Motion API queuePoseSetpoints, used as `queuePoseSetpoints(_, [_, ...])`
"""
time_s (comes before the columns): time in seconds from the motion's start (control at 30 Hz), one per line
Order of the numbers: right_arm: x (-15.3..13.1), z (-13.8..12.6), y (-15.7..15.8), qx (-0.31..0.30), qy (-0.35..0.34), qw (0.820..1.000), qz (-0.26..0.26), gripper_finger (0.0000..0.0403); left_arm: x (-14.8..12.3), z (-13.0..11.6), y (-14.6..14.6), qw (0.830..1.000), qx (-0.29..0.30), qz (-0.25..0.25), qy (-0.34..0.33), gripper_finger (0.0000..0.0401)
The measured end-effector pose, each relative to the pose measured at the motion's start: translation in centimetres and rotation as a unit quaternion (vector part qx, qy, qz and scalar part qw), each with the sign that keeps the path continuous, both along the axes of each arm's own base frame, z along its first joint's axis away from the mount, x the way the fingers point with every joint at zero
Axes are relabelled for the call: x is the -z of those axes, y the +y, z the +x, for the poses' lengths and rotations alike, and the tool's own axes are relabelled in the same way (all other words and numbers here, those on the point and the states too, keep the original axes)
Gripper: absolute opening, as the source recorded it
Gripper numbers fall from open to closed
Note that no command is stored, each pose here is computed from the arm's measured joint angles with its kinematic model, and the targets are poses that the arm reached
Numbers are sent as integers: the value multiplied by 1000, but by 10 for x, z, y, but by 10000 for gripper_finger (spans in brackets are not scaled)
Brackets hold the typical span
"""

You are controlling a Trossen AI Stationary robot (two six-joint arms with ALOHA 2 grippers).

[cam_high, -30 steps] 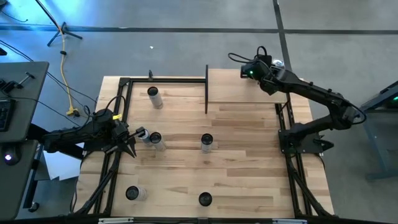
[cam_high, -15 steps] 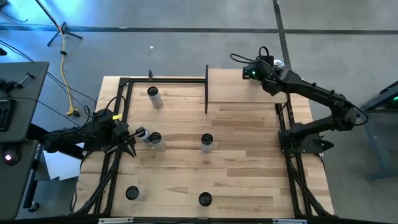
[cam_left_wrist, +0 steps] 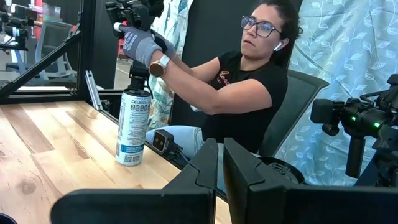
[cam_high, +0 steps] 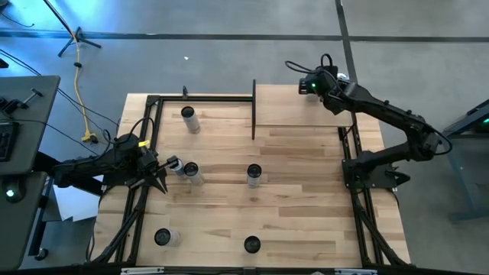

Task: Place canned beverage on shelf
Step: Put the bottom white yellow soda can on the shelf

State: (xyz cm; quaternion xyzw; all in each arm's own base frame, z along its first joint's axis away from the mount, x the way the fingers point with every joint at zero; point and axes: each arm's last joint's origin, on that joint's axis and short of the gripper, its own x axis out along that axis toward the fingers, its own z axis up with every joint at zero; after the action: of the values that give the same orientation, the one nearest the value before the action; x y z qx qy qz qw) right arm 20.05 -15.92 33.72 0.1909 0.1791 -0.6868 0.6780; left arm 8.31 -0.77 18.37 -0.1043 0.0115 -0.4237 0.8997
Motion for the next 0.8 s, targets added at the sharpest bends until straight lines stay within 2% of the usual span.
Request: queuePoseSetpoints(0.8, [-2, 3, -1, -31, 8, 999, 2, 241, 0, 0, 0, 1000, 0, 0, 0, 3])
